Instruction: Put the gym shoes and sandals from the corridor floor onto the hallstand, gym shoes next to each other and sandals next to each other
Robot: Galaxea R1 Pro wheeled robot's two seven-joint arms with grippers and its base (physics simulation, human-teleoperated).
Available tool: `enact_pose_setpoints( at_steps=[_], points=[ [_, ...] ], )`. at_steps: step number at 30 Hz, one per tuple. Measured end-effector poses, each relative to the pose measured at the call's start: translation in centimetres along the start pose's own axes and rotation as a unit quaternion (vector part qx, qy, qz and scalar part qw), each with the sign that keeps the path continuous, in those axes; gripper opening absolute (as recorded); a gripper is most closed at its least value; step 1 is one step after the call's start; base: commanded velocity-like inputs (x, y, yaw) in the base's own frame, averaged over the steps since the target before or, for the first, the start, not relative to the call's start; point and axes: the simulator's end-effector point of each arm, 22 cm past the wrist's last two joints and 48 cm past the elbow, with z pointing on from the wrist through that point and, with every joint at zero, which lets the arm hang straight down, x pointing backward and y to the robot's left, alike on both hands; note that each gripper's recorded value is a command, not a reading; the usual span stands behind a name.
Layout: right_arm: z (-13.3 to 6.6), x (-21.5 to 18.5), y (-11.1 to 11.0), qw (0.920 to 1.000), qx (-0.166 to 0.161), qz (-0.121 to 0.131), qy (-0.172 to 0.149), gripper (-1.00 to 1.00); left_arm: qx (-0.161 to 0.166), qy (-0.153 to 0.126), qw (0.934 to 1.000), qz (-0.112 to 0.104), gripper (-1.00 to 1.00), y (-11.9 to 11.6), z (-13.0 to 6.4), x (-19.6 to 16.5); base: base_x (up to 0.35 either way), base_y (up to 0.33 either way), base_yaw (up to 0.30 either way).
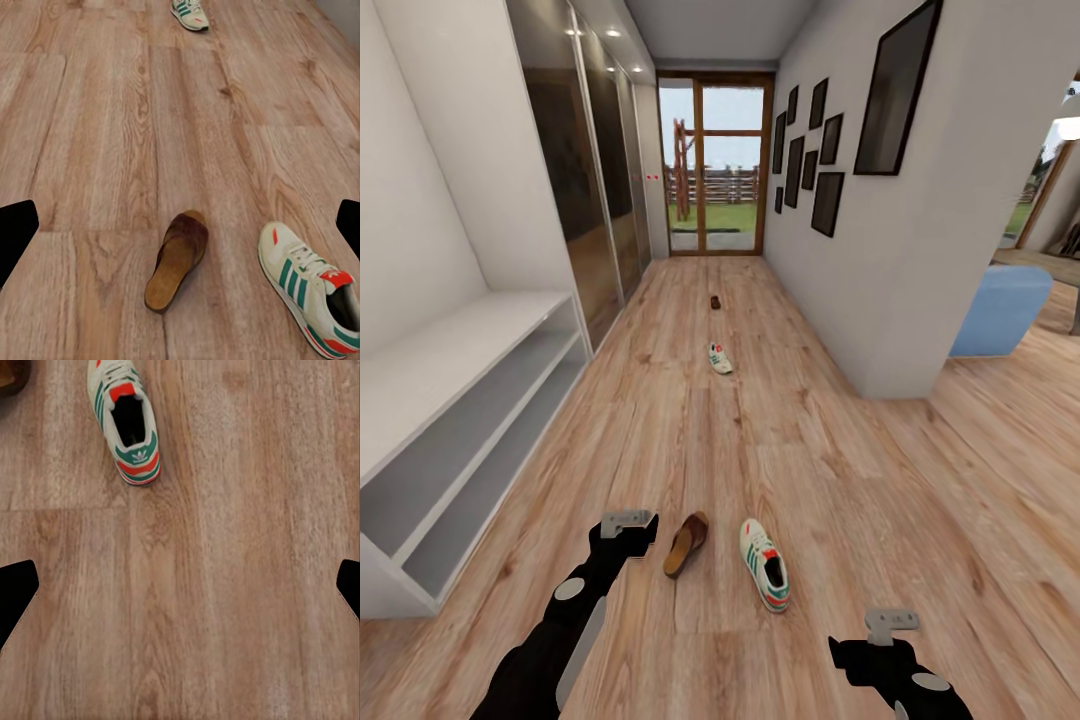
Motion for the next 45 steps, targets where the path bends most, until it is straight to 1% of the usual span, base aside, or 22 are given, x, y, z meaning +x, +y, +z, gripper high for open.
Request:
enact_pose_setpoints(
  at_steps=[9,15,24,35,39,45],
  points=[
    [0.00,-0.01,0.04,1.0000,0.000,0.000,0.000,1.00,0.000,0.000,1.0000,0.000,1.00,0.00,0.00,0.00,0.342,-0.004,0.000],
    [-0.01,-0.01,0.04,1.0000,0.000,0.000,0.000,1.00,0.000,0.000,1.0000,0.000,1.00,0.00,0.00,0.00,0.343,-0.100,0.002],
    [0.10,0.15,0.12,1.0000,-0.001,0.000,0.002,1.00,0.000,0.002,1.0000,0.000,1.00,0.04,0.07,0.25,0.303,-0.153,0.173],
    [0.18,0.26,0.10,1.0000,0.000,0.001,0.004,1.00,0.000,0.004,1.0000,0.000,1.00,0.05,0.14,0.41,0.055,-0.035,0.052],
    [0.16,0.26,0.14,1.0000,-0.001,0.001,0.004,1.00,0.000,0.003,1.0000,0.000,1.00,0.05,0.13,0.39,0.183,-0.025,0.014],
    [0.28,0.48,0.31,1.0000,-0.001,0.001,0.006,1.00,-0.001,0.006,1.0000,-0.001,1.00,0.11,0.20,0.63,0.204,-0.083,0.137]
  ],
)
